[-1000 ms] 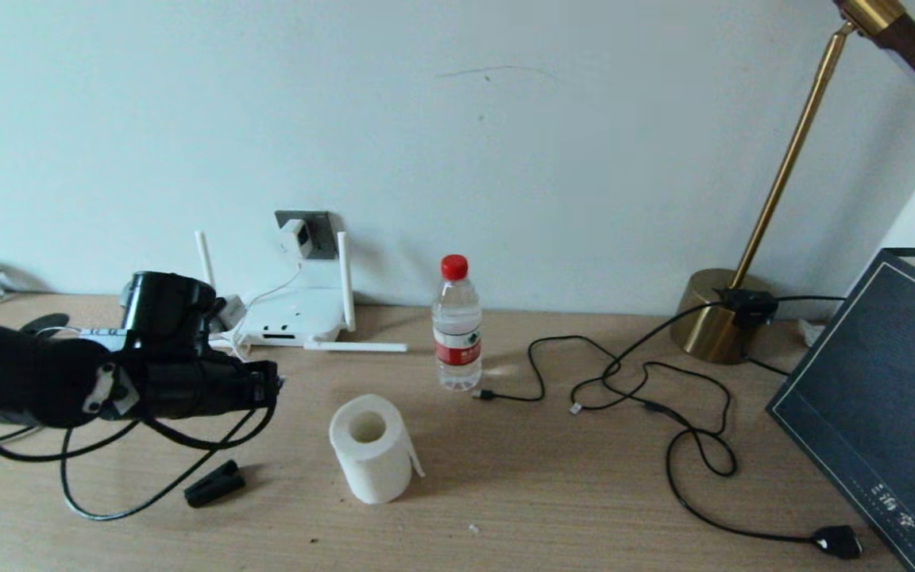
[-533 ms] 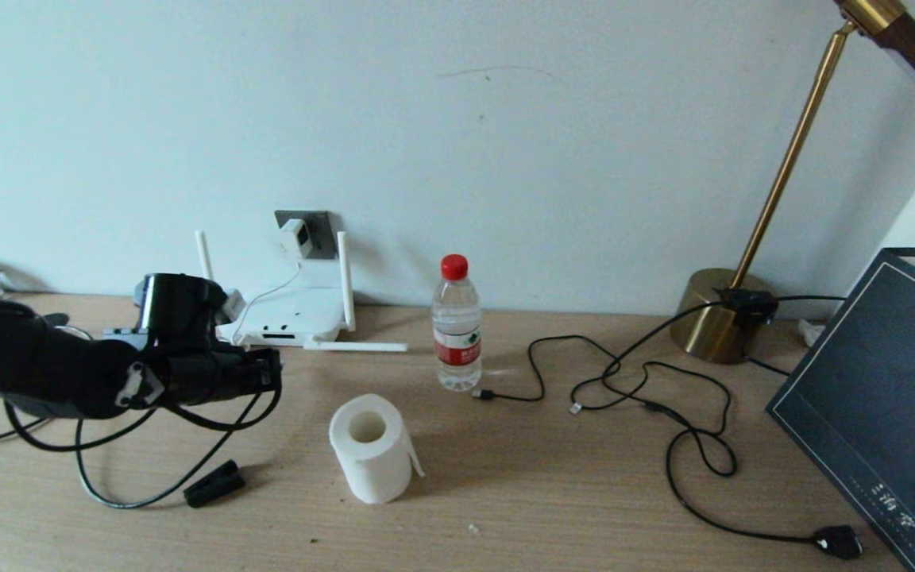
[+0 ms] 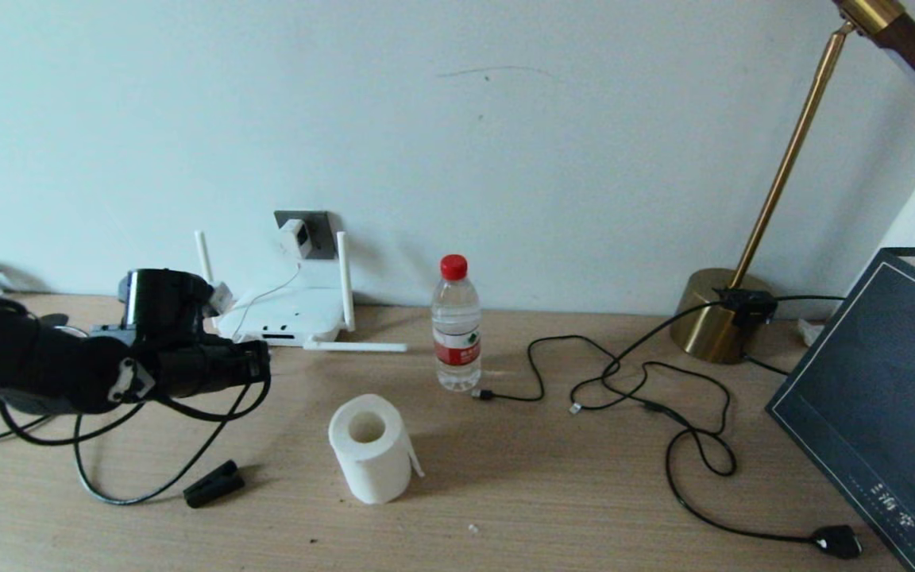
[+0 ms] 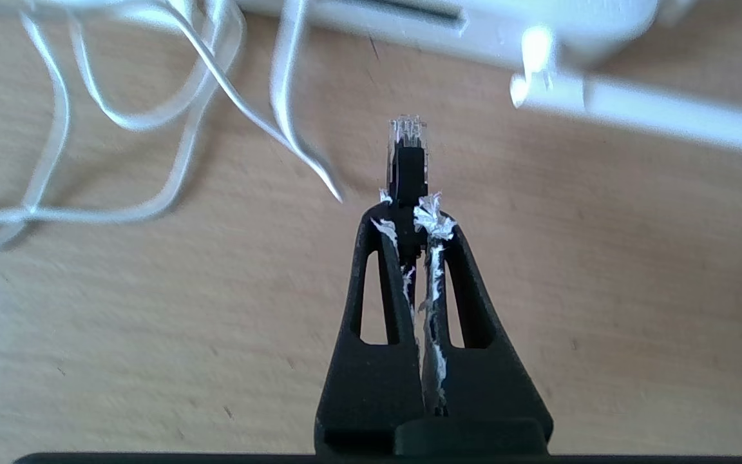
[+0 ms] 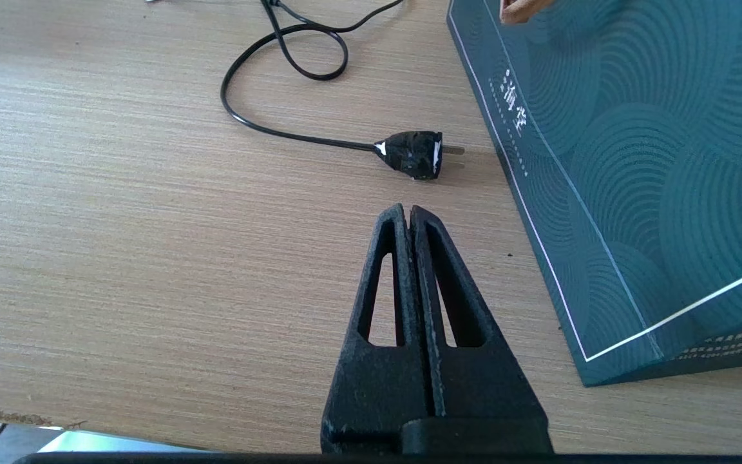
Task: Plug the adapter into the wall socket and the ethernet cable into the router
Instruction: Plug cable into router interface
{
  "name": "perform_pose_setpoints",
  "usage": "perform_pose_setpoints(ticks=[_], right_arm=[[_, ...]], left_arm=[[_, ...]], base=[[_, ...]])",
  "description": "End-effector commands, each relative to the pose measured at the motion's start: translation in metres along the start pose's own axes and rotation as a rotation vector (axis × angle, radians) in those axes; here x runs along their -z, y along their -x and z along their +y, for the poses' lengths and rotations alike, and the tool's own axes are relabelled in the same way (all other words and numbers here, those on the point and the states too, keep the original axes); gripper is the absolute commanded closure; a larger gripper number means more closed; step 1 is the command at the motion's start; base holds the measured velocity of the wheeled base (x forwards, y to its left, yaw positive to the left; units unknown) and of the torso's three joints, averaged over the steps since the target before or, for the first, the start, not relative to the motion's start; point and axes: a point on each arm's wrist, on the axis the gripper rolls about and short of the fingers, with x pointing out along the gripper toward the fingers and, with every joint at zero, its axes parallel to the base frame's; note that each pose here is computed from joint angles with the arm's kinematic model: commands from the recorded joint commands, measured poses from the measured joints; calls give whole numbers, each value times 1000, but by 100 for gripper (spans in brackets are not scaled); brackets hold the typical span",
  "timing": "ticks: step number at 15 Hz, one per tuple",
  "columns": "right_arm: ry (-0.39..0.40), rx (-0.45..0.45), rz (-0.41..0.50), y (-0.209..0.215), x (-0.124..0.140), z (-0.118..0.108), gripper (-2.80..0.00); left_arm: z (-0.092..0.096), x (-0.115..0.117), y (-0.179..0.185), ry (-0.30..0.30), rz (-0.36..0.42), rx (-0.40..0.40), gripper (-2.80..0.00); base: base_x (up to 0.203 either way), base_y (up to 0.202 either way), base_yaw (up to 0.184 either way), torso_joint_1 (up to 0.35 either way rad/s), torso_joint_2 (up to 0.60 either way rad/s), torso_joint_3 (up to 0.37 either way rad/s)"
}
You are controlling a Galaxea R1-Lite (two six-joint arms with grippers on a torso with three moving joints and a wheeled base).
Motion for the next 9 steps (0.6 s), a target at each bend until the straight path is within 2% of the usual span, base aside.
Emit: perform_pose_setpoints(ticks=[1,7,9], right_arm=[[2,-1,3,0,0,0,0],[1,-1,3,0,0,0,0],[0,-1,3,0,0,0,0]], left_arm=[[1,-1,-2,1,-16,-2,0],[1,-5,-3,-2,-26,0,0],[1,-6,-2,-32,-32,0,0]], base=[[0,0,0,0,0,0],[0,0,0,0,0,0],[0,0,0,0,0,0]])
